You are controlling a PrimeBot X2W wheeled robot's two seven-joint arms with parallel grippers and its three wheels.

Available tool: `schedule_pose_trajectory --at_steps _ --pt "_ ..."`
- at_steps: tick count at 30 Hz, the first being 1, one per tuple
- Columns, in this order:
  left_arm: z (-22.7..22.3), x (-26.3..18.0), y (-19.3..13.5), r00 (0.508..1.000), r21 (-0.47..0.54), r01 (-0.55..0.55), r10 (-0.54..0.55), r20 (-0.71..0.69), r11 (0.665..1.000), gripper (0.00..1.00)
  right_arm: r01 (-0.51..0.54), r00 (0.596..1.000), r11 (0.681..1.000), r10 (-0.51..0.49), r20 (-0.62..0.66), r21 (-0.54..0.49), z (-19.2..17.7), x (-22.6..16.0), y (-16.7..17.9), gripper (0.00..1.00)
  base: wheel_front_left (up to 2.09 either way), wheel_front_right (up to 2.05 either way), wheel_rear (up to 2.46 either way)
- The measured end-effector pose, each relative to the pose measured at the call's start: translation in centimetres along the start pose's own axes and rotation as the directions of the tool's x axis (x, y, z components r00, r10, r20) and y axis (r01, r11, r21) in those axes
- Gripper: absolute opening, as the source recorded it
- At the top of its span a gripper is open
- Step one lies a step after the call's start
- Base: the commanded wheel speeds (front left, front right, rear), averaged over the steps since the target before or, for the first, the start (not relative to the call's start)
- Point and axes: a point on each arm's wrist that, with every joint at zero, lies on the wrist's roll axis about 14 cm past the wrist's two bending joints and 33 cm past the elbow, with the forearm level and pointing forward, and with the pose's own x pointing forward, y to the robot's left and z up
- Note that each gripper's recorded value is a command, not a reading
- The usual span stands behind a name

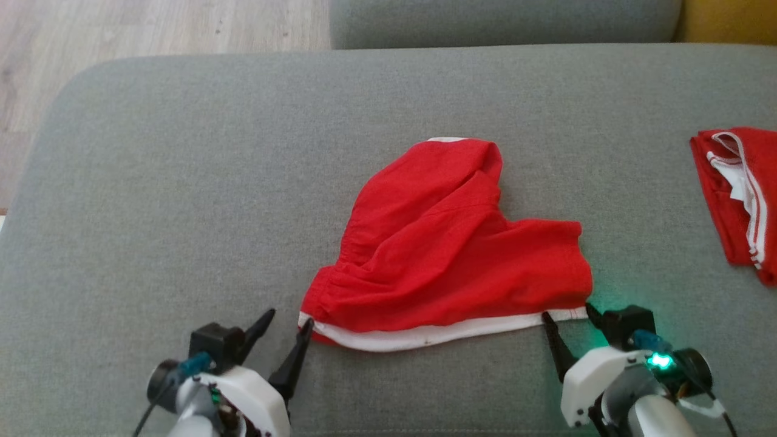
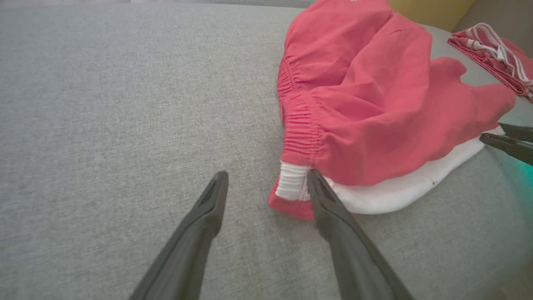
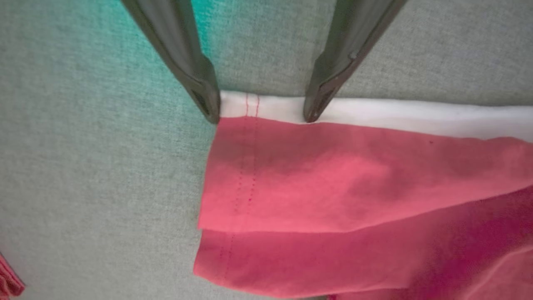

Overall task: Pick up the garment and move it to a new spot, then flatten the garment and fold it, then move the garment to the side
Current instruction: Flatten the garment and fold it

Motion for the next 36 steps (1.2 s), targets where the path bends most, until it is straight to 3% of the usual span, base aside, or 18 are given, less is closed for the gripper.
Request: schedule_pose_trajectory --at_steps 22,23,24,25,26,27,31,36 --pt "-0.8 1.7 -1.3 0.986 -0.099 0.126 -0.136 -0.1 0.987 1.0 0.012 1.0 1.0 -0.012 0.007 0.009 0.8 1.5 -0.9 1.0 0.0 0.0 0.0" --pt "-1.0 1.8 -1.3 0.984 -0.103 0.131 -0.142 -0.111 0.986 0.97 0.012 1.0 1.0 -0.012 0.002 0.014 0.7 1.6 -0.9 1.0 0.0 0.0 0.0" --pt "-1.3 1.8 -1.5 0.98 -0.102 0.139 -0.151 -0.127 0.985 0.86 0.01 1.0 1.0 -0.01 -0.003 0.024 0.5 1.6 -0.9 1.0 0.0 0.0 0.0" --pt "-1.5 1.9 -1.5 0.979 -0.108 0.142 -0.156 -0.134 0.984 0.64 0.006 1.0 1.0 -0.006 -0.007 0.023 0.5 1.7 -0.8 1.0 0.0 0.0 0.0" --pt "-1.8 1.9 -1.7 0.976 -0.112 0.15 -0.166 -0.144 0.982 0.39 -0.003 1.0 1.0 0.003 -0.015 0.021 0.5 1.9 -0.6 0.91 0.0 0.0 0.0" --pt "-2.2 1.9 -2.1 0.969 -0.117 0.162 -0.18 -0.167 0.98 0.0 -0.009 1.0 0.999 0.01 -0.013 0.046 0.7 2.0 -0.6 0.0 0.0 0.0 0.0" --pt "-2.3 1.9 -2.1 0.966 -0.124 0.172 -0.192 -0.175 0.977 0.0 -0.025 1.0 0.995 0.026 -0.013 0.102 1.1 2.0 -0.2 0.0 0.0 0.0 0.0" --pt "0.6 1.8 -2.9 0.969 -0.203 0.205 -0.227 -0.094 0.958 0.0 -0.056 0.997 0.956 0.04 0.062 0.289 3.5 0.8 -0.1 0.0 0.0 0.0 0.0"
